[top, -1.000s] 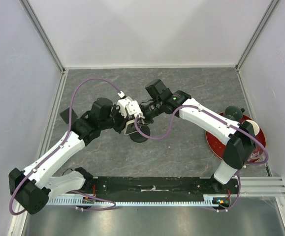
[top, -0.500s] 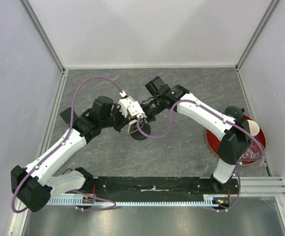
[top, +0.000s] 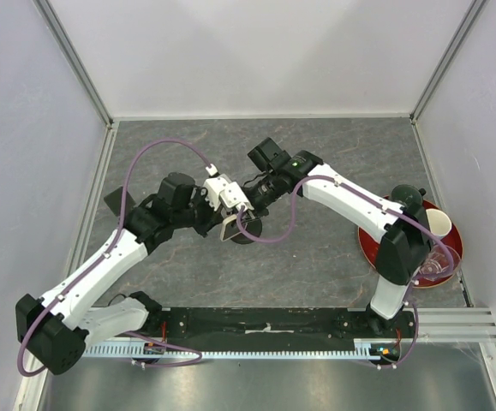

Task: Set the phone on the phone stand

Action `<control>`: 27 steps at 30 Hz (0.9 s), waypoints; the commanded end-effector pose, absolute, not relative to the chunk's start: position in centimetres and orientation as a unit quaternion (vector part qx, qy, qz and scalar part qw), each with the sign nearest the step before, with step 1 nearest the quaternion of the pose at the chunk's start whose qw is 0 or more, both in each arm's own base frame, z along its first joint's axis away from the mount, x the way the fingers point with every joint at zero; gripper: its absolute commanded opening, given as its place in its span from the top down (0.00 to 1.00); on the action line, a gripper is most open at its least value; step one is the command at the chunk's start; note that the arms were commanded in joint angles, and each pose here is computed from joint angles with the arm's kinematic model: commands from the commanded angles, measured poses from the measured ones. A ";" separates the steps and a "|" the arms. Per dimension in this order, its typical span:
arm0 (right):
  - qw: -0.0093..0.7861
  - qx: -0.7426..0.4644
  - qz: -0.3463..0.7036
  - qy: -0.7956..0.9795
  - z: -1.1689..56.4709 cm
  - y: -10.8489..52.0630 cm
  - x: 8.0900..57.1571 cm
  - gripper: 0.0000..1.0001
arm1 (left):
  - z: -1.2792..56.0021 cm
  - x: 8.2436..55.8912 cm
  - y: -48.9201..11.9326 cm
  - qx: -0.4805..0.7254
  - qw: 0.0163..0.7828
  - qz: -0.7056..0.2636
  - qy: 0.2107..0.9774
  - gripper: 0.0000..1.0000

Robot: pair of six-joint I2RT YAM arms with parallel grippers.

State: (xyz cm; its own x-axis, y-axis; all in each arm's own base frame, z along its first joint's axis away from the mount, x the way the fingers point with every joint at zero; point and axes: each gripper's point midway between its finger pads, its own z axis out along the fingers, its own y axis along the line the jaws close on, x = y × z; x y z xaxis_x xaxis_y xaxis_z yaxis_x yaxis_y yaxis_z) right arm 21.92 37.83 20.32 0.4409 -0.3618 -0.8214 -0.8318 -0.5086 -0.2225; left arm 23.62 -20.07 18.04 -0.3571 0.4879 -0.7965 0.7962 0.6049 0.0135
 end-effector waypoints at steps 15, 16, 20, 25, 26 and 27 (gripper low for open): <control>0.417 -0.692 0.381 0.450 32.3 39.6 17.8 1.00 | 21.7 22.5 -20.6 0.376 0.440 -0.215 0.787 0.98; 0.428 -0.668 0.354 0.495 31.9 39.0 19.1 1.00 | 22.3 22.9 -20.2 0.351 0.452 -0.207 0.793 0.98; 0.440 -0.617 0.338 0.557 31.9 34.6 17.4 1.00 | 24.0 22.2 -19.5 0.287 0.476 -0.231 0.799 0.65; 0.534 -0.430 0.294 0.665 34.7 27.4 18.3 1.00 | 23.1 22.6 -18.6 0.216 0.495 -0.233 0.809 0.36; 0.552 -0.399 0.279 0.677 35.0 26.1 18.8 1.00 | 22.6 23.0 -18.7 0.212 0.490 -0.229 0.814 0.36; 0.574 -0.376 0.283 0.670 36.4 24.6 18.2 1.00 | 22.5 23.1 -19.0 0.214 0.490 -0.231 0.813 0.40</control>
State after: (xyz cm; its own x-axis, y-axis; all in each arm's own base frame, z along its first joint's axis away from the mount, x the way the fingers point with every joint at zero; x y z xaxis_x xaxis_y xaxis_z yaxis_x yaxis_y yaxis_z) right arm 15.99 28.40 31.42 0.0618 -0.4197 -0.9055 -0.9656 0.2044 -0.1606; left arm 21.55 -18.57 22.41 -0.3970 0.2268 -0.8894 0.6550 0.7488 -0.1014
